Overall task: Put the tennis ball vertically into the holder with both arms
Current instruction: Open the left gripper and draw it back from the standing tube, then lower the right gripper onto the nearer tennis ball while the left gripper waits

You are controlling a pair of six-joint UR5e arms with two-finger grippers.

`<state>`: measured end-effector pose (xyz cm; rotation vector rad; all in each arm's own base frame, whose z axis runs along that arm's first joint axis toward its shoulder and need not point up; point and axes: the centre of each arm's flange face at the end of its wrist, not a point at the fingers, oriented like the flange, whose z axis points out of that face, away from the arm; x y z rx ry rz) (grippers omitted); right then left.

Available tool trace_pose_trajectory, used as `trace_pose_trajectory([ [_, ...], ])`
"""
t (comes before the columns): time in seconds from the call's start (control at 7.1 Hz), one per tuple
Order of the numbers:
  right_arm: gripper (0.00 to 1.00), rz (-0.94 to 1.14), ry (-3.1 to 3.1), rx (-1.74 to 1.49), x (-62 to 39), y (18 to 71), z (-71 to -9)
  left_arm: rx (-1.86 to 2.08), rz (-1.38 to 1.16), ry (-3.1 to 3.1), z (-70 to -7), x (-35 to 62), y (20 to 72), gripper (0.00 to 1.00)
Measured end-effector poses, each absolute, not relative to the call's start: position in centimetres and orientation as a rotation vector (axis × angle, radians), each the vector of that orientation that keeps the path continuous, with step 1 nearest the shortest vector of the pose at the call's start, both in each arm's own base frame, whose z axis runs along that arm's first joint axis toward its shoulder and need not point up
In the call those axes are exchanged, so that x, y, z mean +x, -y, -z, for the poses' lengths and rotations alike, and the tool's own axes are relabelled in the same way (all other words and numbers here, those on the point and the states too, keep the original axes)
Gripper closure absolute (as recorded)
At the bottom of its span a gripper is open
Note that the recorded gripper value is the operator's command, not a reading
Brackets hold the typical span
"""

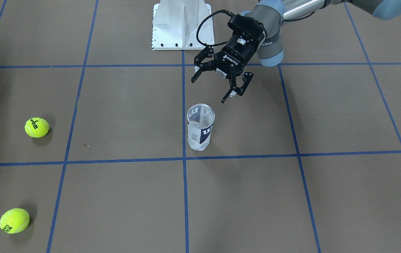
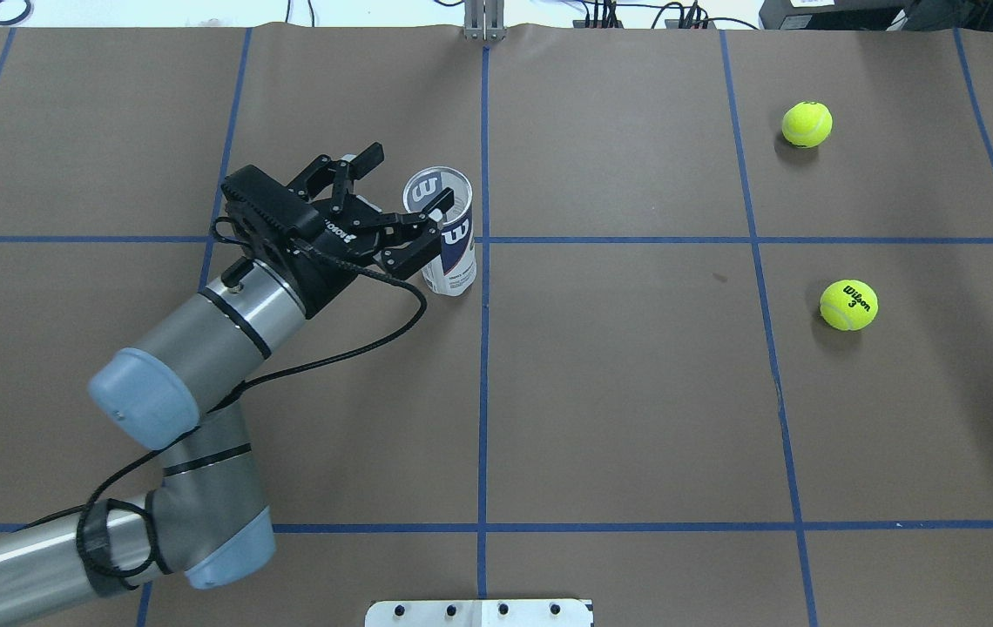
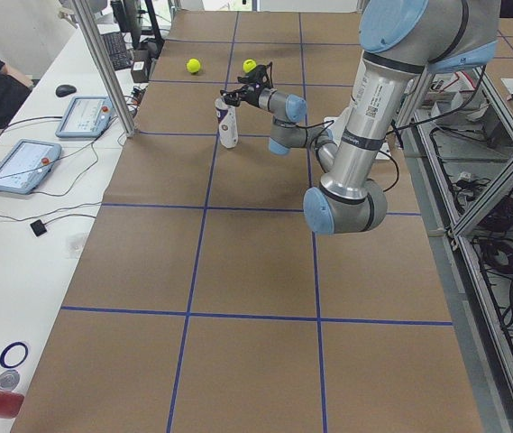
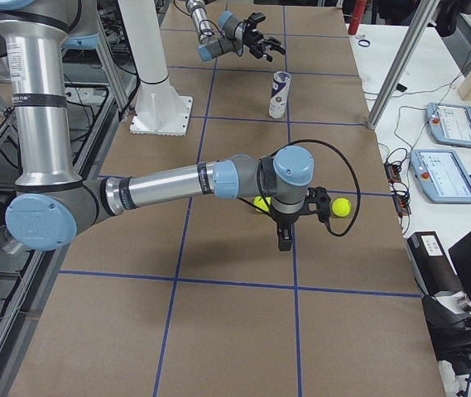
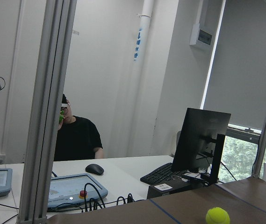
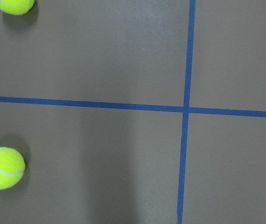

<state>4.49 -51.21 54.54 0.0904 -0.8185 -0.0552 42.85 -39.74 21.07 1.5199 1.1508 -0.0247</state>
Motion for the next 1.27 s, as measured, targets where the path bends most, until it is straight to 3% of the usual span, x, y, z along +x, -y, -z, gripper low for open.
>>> trace_pose_trajectory([
  [0.7,0.01,0.088,0.823,0.096,2.7,52.2,-53.9,1.239,-0.324,-1.039,-27.5,38.8,40.5,0.01],
  [1.27,0.01,0.151,0.838,0.023,-11.3,53.5,-50.5,1.069,-0.429,-1.044,-31.5,39.6,40.1,0.01],
])
